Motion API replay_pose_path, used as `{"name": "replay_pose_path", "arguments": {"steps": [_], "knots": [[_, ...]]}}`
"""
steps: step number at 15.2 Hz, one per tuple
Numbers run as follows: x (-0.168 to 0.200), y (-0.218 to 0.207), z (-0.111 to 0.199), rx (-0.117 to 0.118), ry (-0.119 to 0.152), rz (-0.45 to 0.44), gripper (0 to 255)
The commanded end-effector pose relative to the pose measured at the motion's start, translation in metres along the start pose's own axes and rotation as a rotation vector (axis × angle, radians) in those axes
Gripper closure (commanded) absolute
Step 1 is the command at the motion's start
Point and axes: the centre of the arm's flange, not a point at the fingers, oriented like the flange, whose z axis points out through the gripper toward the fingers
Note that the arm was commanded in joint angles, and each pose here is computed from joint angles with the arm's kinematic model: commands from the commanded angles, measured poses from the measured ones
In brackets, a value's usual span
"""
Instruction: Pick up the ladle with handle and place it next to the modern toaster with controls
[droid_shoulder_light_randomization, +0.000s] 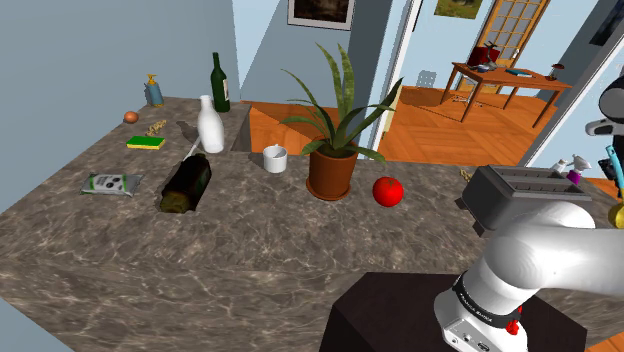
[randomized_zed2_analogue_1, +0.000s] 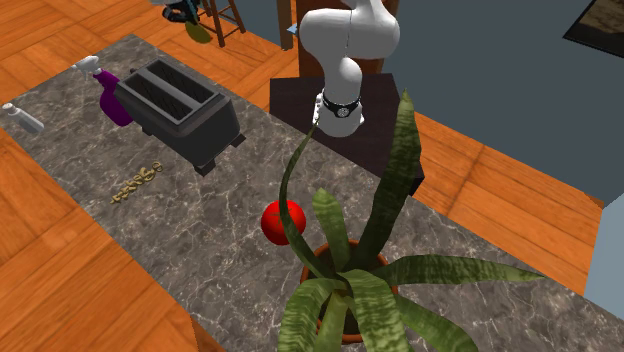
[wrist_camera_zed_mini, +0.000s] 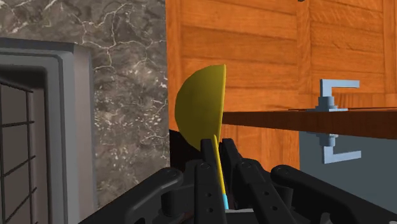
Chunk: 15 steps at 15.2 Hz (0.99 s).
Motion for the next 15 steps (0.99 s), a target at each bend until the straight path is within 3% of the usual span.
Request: {"name": "replay_pose_path", "arguments": {"steps": [1, 15], "knots": [[-0.027, -0.001, 0.008, 0.001, -0.002, -0.001, 255], [-0.203, -0.007, 0.065, 0.001, -0.002, -0.001, 255]]}}
